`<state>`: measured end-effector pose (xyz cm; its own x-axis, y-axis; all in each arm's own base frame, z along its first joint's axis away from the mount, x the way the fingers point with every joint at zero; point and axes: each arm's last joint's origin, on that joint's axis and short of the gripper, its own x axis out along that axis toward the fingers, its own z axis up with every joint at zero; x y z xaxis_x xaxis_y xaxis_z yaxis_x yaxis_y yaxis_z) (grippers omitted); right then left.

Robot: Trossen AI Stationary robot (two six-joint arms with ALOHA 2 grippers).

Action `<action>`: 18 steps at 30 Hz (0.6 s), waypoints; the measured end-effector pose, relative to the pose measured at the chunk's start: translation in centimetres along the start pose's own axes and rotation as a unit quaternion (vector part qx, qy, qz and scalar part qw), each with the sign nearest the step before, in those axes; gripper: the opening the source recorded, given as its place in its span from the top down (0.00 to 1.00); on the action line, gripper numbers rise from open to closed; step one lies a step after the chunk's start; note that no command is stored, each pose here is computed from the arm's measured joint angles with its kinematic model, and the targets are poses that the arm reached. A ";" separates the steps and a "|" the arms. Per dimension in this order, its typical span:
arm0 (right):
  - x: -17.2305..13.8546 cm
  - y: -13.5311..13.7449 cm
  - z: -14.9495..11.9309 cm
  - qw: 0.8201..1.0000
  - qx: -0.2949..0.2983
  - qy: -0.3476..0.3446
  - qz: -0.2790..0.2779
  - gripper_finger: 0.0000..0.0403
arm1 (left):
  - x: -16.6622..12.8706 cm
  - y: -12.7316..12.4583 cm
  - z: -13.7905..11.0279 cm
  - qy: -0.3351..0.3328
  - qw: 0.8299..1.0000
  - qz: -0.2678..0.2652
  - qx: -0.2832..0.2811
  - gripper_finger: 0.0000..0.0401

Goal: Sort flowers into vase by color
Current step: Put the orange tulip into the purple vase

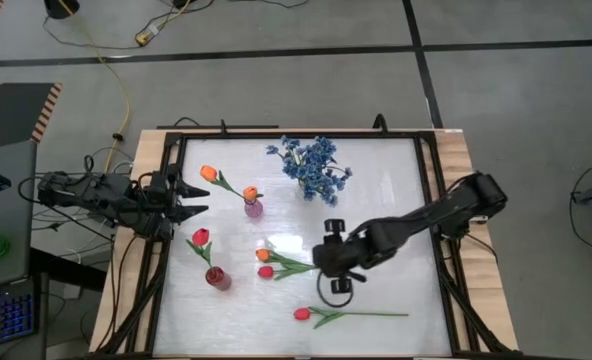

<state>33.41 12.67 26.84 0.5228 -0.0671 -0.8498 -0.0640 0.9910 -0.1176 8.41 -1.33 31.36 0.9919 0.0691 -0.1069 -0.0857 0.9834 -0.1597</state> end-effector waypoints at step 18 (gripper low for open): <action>10.3 -2.6 0.6 0.998 0.053 0.031 -0.010 0.50 | 0.0 0.0 -0.1 0.003 1.000 0.000 0.001 0.58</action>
<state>39.53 9.50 18.70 0.4701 -0.0914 -0.8779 0.0386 0.9958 -0.0830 8.42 -1.33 31.30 0.9912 0.0689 -0.1130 -0.0864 0.9837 -0.1575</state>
